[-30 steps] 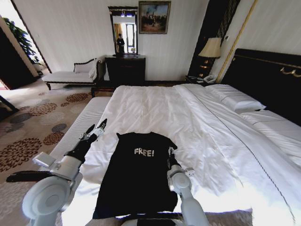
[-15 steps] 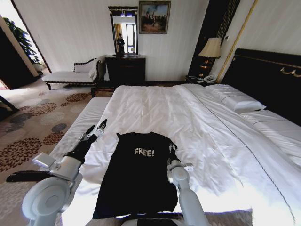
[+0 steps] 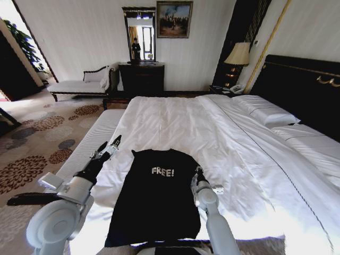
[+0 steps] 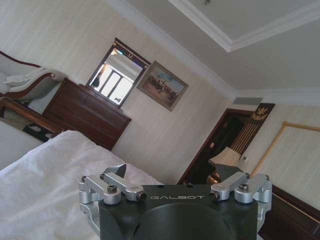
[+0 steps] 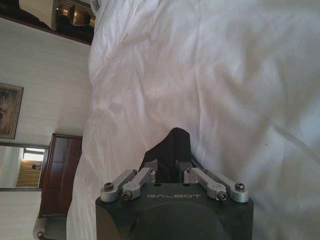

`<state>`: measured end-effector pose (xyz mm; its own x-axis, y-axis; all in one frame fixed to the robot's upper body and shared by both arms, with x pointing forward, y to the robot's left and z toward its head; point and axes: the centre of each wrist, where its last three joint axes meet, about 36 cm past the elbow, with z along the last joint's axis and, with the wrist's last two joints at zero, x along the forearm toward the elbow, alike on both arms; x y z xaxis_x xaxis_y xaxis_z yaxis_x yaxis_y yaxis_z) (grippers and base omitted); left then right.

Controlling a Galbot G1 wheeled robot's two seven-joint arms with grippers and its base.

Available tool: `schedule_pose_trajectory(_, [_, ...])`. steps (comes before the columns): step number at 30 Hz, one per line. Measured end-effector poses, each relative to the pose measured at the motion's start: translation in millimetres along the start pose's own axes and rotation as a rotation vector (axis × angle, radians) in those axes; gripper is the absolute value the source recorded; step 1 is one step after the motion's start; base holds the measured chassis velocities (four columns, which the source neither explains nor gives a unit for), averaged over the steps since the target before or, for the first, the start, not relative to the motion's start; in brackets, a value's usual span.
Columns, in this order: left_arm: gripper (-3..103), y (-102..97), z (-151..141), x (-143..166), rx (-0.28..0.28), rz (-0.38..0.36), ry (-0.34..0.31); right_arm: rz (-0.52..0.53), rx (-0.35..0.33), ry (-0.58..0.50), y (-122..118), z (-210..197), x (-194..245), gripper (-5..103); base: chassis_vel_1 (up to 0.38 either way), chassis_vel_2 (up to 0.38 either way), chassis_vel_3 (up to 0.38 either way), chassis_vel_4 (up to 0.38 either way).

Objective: Fold the clothes on the bed.

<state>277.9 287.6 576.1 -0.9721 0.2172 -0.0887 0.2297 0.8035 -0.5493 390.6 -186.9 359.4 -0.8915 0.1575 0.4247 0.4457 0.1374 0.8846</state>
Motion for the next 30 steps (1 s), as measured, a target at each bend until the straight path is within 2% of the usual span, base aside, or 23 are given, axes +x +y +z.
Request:
schedule_pose_trajectory(2, [100,0.1,0,0,0.000,0.000,-0.001,0.001,0.006,0.006,-2,2,3,10,0.000,0.000,0.000,0.000])
schedule_pose_trajectory(3, [100,0.1,0,0,0.000,0.000,-0.001,0.001,0.006,0.006,-2,2,3,10,0.000,0.000,0.000,0.000])
schedule_pose_trajectory(5, [100,0.0,0,0,0.000,0.000,-0.001,-0.001,0.011,0.012,-2,4,5,2,0.000,0.000,0.000,0.000])
schedule_pose_trajectory(12, [100,0.0,-1,0,-0.004,0.003,-0.003,-0.035,0.047,0.003,-1,1,5,0,0.000,0.000,0.000,0.000])
schedule_pose_trajectory(16, [100,-0.1,-1,-1,-0.005,0.004,-0.005,-0.141,0.149,-0.043,-3,-5,6,0,0.000,0.000,0.000,0.000])
schedule_pose_trajectory(17, [100,-0.1,-1,-1,-0.005,0.004,-0.005,-0.141,0.149,-0.043,-3,-5,6,0,0.000,0.000,0.000,0.000])
schedule_pose_trajectory(19, [100,-0.2,-1,-1,-0.003,0.004,-0.007,-0.232,0.247,-0.063,-11,-5,12,0,0.000,0.000,0.000,0.000])
schedule_pose_trajectory(21, [100,-0.7,-1,-1,0.002,0.006,-0.009,-0.271,0.322,-0.072,-21,-3,16,0,0.000,0.000,0.000,0.000])
schedule_pose_trajectory(28, [100,-1.1,1,-1,0.007,0.005,-0.012,-0.228,0.377,-0.072,-40,3,14,-1,0.000,0.000,0.000,0.000])
schedule_pose_trajectory(30, [100,-0.6,1,-1,0.006,0.002,-0.013,-0.199,0.386,-0.073,-46,4,12,9,0.000,0.000,0.000,0.000])
